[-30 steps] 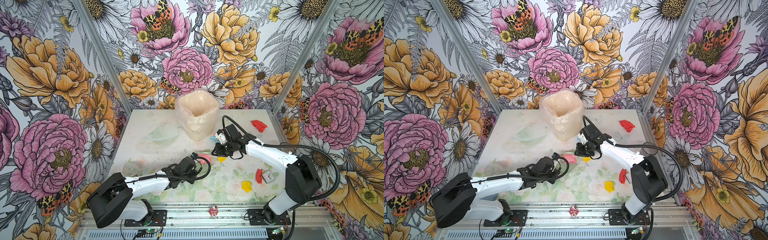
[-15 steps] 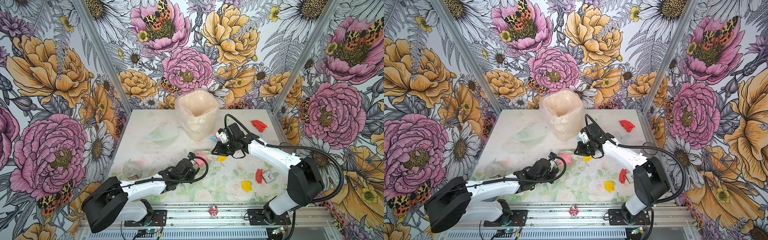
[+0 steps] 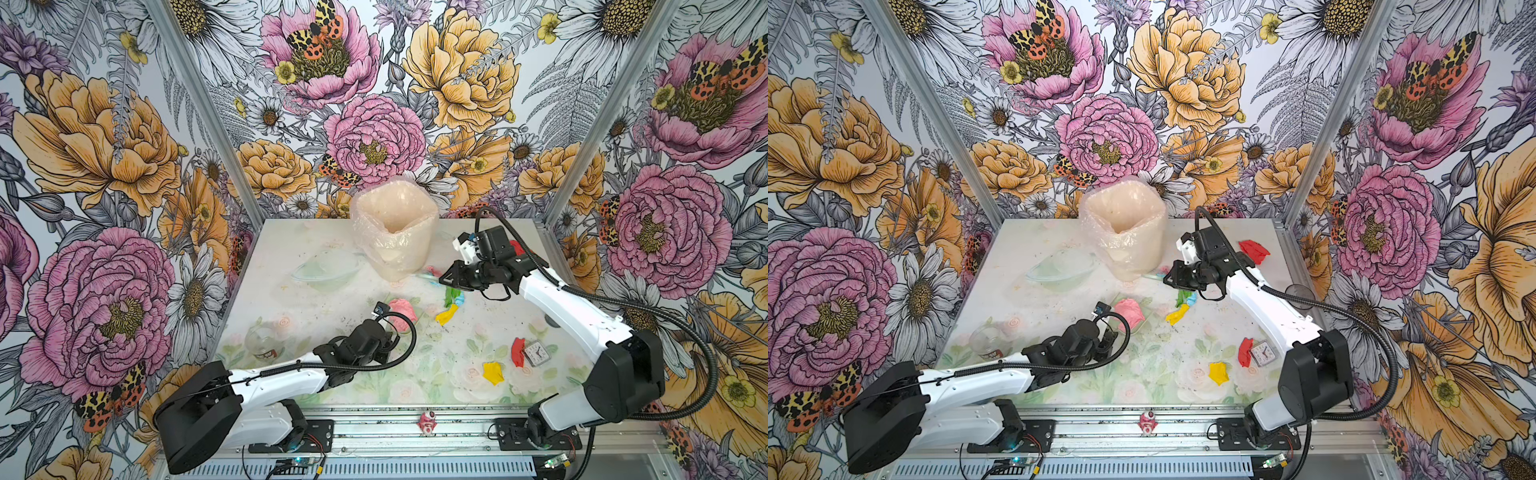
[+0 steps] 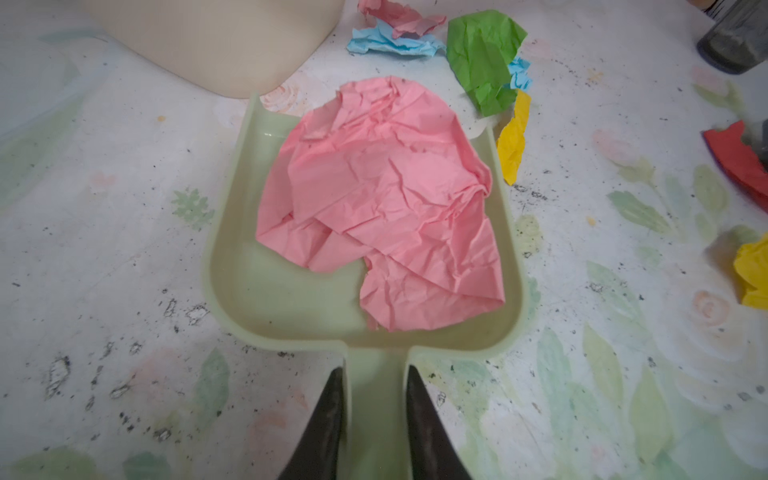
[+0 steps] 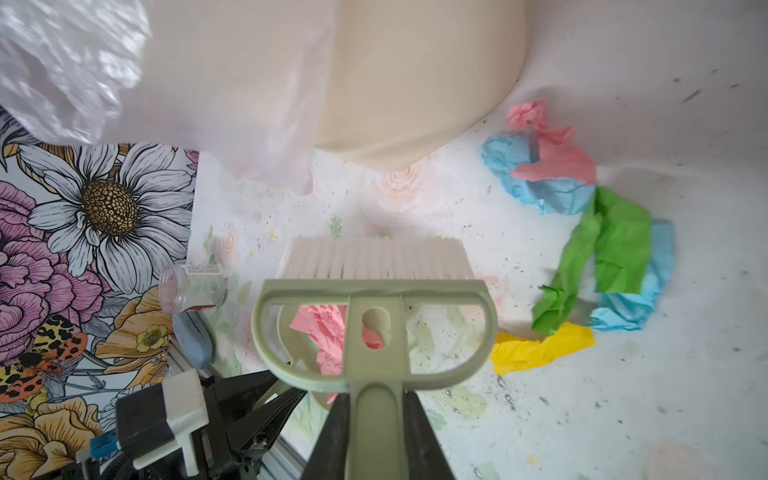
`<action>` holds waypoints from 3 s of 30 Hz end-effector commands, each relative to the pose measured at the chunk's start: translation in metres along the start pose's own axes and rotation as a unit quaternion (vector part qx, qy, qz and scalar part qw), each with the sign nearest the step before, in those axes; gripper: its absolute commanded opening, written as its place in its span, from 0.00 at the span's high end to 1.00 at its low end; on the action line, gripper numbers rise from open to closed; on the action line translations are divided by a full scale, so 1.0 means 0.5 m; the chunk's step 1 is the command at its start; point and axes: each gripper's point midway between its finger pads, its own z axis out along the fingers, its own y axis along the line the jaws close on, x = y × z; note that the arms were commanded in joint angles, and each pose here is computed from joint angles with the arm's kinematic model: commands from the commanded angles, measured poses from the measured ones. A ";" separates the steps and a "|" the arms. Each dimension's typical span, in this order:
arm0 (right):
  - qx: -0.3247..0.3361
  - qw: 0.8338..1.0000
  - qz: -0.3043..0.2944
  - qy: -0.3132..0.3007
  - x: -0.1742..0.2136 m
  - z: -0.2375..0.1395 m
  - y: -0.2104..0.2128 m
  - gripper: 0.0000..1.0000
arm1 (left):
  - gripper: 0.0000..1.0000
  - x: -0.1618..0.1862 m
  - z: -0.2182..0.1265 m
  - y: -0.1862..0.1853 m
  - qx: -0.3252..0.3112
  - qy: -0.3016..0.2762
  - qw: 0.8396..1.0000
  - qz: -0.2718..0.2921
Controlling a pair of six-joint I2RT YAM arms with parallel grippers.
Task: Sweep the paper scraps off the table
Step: 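Lift the dustpan with the left gripper toward the bin while the right draws back, then tip the dustpan with the left gripper over the bin to empty the pink scrap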
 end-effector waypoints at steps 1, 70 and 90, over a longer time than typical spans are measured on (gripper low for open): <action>0.015 0.998 -0.025 -0.048 -0.031 -0.077 0.007 1.00 | 1.00 -0.060 -0.036 -0.010 -0.008 -0.036 0.999 0.008; 0.047 0.995 -0.012 -0.088 -0.034 -0.160 -0.096 1.00 | 1.00 -0.659 -0.086 0.185 -0.112 -0.132 0.981 0.090; 0.071 0.991 -0.013 -0.109 -0.014 -0.187 -0.114 1.00 | 1.00 -0.689 0.052 0.253 -0.279 -0.014 0.918 0.280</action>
